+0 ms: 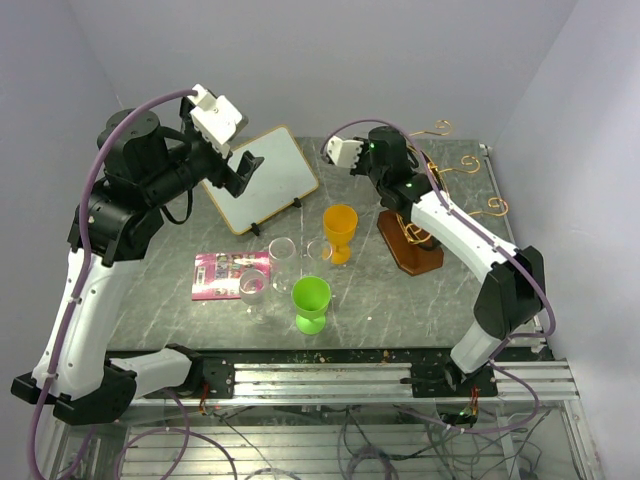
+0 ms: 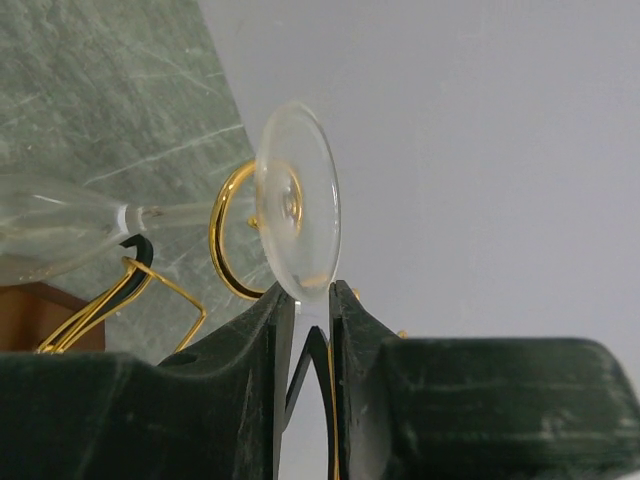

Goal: Place the wine glass upside down on the wine glass rack

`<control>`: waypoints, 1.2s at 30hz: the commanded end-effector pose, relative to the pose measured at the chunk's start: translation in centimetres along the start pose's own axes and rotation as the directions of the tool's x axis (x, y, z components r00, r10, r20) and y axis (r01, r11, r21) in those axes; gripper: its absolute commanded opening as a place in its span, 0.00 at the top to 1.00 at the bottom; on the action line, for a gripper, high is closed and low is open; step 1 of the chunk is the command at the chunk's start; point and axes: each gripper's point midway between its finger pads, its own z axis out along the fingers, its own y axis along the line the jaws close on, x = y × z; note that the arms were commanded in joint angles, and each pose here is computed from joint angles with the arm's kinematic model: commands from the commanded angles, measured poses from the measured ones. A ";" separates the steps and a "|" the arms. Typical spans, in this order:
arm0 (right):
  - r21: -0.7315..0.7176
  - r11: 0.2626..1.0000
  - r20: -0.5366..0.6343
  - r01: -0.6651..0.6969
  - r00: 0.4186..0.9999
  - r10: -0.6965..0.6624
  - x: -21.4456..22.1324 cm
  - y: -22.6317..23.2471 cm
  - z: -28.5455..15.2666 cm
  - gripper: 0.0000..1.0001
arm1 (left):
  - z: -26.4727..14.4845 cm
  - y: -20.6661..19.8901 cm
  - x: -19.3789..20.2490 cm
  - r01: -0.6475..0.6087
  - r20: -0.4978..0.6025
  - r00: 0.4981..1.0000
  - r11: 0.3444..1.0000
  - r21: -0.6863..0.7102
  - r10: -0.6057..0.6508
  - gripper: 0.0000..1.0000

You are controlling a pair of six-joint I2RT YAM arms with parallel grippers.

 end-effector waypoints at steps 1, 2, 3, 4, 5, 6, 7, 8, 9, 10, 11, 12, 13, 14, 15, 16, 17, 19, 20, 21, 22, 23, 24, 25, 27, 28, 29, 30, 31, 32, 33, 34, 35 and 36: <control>0.041 0.999 -0.016 -0.005 1.000 0.006 0.6 -1.6 -1.7 0.79 | -0.7 0.7 -0.7 -0.013 0.028 1.000 0.999 -0.032 0.014 0.02; 0.042 0.999 -0.017 -0.003 1.000 0.004 0.6 -1.7 -1.8 0.79 | -0.7 0.7 -0.7 -0.014 0.027 1.000 0.999 -0.034 0.015 0.02; 0.043 0.999 -0.019 -0.002 1.000 0.003 0.7 -1.7 -1.9 0.78 | -0.7 0.7 -0.7 -0.014 0.027 1.000 0.999 -0.033 0.015 0.02; 0.044 0.999 -0.021 -0.001 1.000 0.002 0.7 -1.7 -2.0 0.78 | -0.7 0.7 -0.7 -0.015 0.027 1.000 0.999 -0.033 0.016 0.02; 0.045 0.999 -0.022 -0.002 1.000 0.003 0.8 -1.8 -2.1 0.78 | -0.8 0.7 -0.7 -0.014 0.026 1.000 0.999 -0.034 0.015 0.02; 0.046 0.999 -0.022 -0.001 1.000 0.002 0.8 -1.8 -2.2 0.78 | -0.8 0.7 -0.6 -0.014 0.026 1.000 0.999 -0.035 0.015 0.02; 0.048 0.999 -0.023 -0.001 1.000 0.002 0.9 -1.9 -2.3 0.77 | -0.8 0.7 -0.6 -0.015 0.025 1.000 0.999 -0.037 0.016 0.02; 0.048 0.999 -0.025 -0.002 1.000 0.003 1.0 -1.9 -2.4 0.77 | -0.9 0.7 -0.6 -0.016 0.024 1.000 0.999 -0.037 0.017 0.02; 0.048 0.999 -0.024 -0.001 1.000 0.003 1.0 -1.9 -2.5 0.77 | -0.9 0.7 -0.5 -0.017 0.023 1.000 0.999 -0.039 0.017 0.02; 0.050 0.999 -0.023 -0.002 1.000 0.003 1.0 -2.0 -2.6 0.76 | -1.0 0.7 -0.4 -0.017 0.022 1.000 0.999 -0.040 0.018 0.02; 0.052 0.999 -0.022 -0.002 1.000 0.003 1.0 -2.1 -2.7 0.76 | -1.0 0.7 -0.3 -0.018 0.019 1.000 0.999 -0.041 0.019 0.02; 0.053 0.999 -0.024 -0.001 1.000 0.003 1.1 -2.1 -2.8 0.76 | -1.0 0.8 -0.2 -0.019 0.016 1.000 0.999 -0.043 0.020 0.02; 0.052 0.999 -0.025 -0.001 1.000 0.002 1.1 -2.1 -2.9 0.75 | -1.0 0.7 0.0 -0.021 0.013 1.000 0.999 -0.043 0.022 0.02; 0.052 0.999 -0.026 -0.001 1.000 0.002 1.1 -2.2 -3.1 0.75 | -1.0 0.8 0.2 -0.022 0.006 1.000 0.999 -0.047 0.022 0.02; 0.053 0.999 -0.028 -0.001 1.000 0.003 1.2 -2.2 -3.2 0.75 | -1.0 0.8 0.3 -0.022 0.004 1.000 0.999 -0.049 0.022 0.02; 0.053 0.999 -0.028 -0.001 1.000 0.003 1.3 -2.2 -3.3 0.74 | -1.0 0.8 0.6 -0.022 -0.001 1.000 0.998 -0.050 0.022 0.02; 0.054 0.999 -0.028 -0.003 1.000 0.004 1.3 -2.3 -3.4 0.74 | -1.1 0.8 0.7 -0.022 -0.003 1.000 0.998 -0.053 0.022 0.02; 0.058 0.998 -0.029 -0.006 1.000 0.008 1.5 -2.5 -3.8 0.73 | -1.0 0.7 1.0 -0.017 -0.009 1.000 0.998 -0.053 0.016 0.02; 0.059 0.998 -0.029 -0.010 1.000 0.011 1.5 -2.6 -4.0 0.73 | -1.0 0.7 1.3 -0.012 -0.014 1.000 0.999 -0.052 0.012 0.02; 0.059 0.998 -0.029 -0.016 0.999 0.017 1.6 -2.6 -4.1 0.72 | -0.9 0.6 1.7 -0.008 -0.020 1.000 0.999 -0.049 0.007 0.02; 0.066 0.997 -0.025 -0.027 0.999 0.029 1.6 -2.9 -4.5 0.71 | -0.7 0.4 2.3 -0.002 -0.032 0.999 0.999 -0.044 0.001 0.02; 0.068 0.997 -0.021 -0.042 0.999 0.044 1.6 -3.0 -4.8 0.70 | -0.6 0.2 2.9 0.004 -0.044 0.999 0.999 -0.040 -0.006 0.02; 0.069 0.996 -0.019 -0.051 0.998 0.052 1.7 -3.1 -5.1 0.69 | -0.4 0.1 3.5 0.010 -0.056 0.998 0.999 -0.040 -0.012 0.02; 0.072 0.995 -0.013 -0.070 0.997 0.071 1.7 -3.3 -5.5 0.68 | -0.3 0.0 4.3 0.014 -0.074 0.997 0.999 -0.039 -0.017 0.03; 0.071 0.992 -0.001 -0.106 0.994 0.106 1.6 -3.5 -6.2 0.66 | 0.1 -0.5 6.0 0.018 -0.118 0.993 1.000 -0.024 -0.021 0.03; 0.070 0.990 0.008 -0.126 0.992 0.125 1.5 -3.7 -6.6 0.66 | 0.2 -0.9 6.9 0.020 -0.140 0.990 1.000 -0.013 -0.021 0.03; 0.065 0.987 0.013 -0.146 0.989 0.145 1.5 -3.8 -7.0 0.65 | 0.3 -1.3 7.8 0.023 -0.167 0.986 1.000 0.002 -0.022 0.03; 0.061 0.984 0.020 -0.170 0.985 0.169 1.4 -4.0 -7.5 0.64 | 0.4 -1.8 8.8 0.025 -0.196 0.980 0.999 0.026 -0.019 0.03; 0.053 0.979 0.025 -0.196 0.981 0.195 1.4 -4.2 -7.9 0.64 | 0.5 -2.4 9.7 0.031 -0.222 0.975 0.998 0.052 -0.019 0.04; 0.043 0.975 0.036 -0.219 0.975 0.217 1.3 -4.3 -8.4 0.63 | 0.5 -3.1 10.6 0.041 -0.247 0.969 0.996 0.083 -0.019 0.04; 0.034 0.970 0.044 -0.243 0.970 0.241 1.3 -4.5 -8.8 0.62 | 0.6 -3.8 11.5 0.055 -0.271 0.962 0.992 0.113 -0.022 0.05; 0.026 0.965 0.057 -0.260 0.964 0.259 1.1 -4.8 -9.3 0.61 | 0.6 -4.7 12.4 0.075 -0.296 0.955 0.986 0.150 -0.028 0.05; 0.016 0.960 0.071 -0.279 0.958 0.277 1.0 -5.0 -9.7 0.61 | 0.7 -5.5 13.2 0.096 -0.319 0.947 0.980 0.176 -0.035 0.06; 0.004 0.955 0.080 -0.298 0.952 0.297 1.0 -5.2 -10.1 0.60 | 0.8 -6.0 13.9 0.113 -0.336 0.941 0.974 0.194 -0.042 0.06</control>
